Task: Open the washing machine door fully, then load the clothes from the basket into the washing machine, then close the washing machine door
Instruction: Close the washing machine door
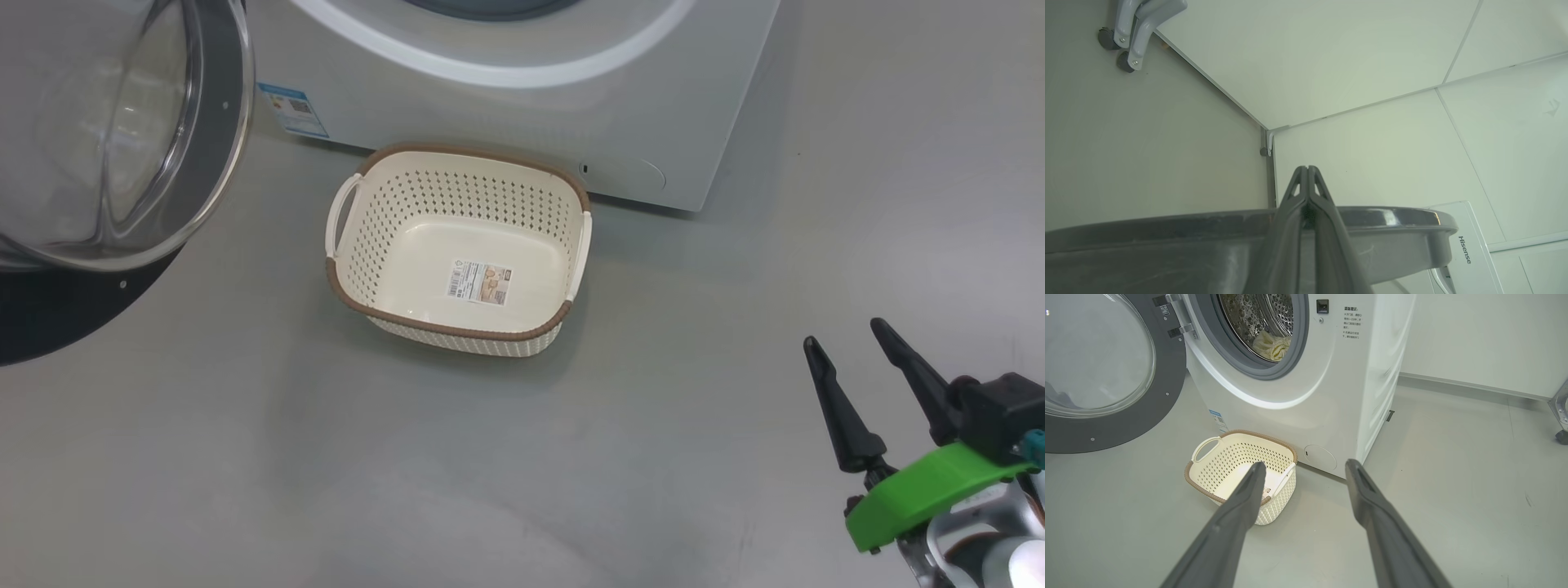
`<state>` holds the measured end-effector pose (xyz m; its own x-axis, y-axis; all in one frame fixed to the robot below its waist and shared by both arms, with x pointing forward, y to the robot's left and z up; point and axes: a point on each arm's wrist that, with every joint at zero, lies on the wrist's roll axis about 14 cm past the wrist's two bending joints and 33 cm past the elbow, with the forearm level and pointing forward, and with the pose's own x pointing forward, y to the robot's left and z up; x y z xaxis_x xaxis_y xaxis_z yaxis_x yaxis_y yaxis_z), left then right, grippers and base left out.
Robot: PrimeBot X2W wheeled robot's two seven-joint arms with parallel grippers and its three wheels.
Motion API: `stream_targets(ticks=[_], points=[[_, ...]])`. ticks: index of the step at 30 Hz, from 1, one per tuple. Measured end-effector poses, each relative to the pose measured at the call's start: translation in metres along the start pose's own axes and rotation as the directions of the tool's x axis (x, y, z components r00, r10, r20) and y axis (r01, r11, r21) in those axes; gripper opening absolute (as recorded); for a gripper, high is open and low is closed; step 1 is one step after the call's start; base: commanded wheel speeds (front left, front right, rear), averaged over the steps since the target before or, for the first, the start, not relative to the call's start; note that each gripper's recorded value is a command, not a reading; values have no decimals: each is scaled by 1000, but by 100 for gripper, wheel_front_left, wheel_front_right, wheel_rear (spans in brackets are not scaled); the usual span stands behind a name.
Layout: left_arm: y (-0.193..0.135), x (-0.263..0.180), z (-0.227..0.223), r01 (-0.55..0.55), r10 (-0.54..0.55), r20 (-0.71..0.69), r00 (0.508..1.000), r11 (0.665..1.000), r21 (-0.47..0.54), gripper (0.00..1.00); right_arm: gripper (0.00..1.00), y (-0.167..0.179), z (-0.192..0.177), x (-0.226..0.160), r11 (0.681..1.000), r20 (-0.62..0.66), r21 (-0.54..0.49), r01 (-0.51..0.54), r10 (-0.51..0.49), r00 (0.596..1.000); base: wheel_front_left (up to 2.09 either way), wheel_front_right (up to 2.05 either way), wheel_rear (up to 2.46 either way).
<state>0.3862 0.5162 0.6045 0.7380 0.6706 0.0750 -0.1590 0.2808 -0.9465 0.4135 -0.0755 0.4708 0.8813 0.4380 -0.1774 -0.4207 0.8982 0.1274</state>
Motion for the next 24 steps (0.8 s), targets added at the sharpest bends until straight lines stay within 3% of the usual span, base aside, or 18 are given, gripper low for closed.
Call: stream_targets(ticks=[24], points=[[-8,-30,-45,72,-68,-309,949,997,1,0,100,16,-2,16,998,-4,13,-55,55,998,0,0,0]])
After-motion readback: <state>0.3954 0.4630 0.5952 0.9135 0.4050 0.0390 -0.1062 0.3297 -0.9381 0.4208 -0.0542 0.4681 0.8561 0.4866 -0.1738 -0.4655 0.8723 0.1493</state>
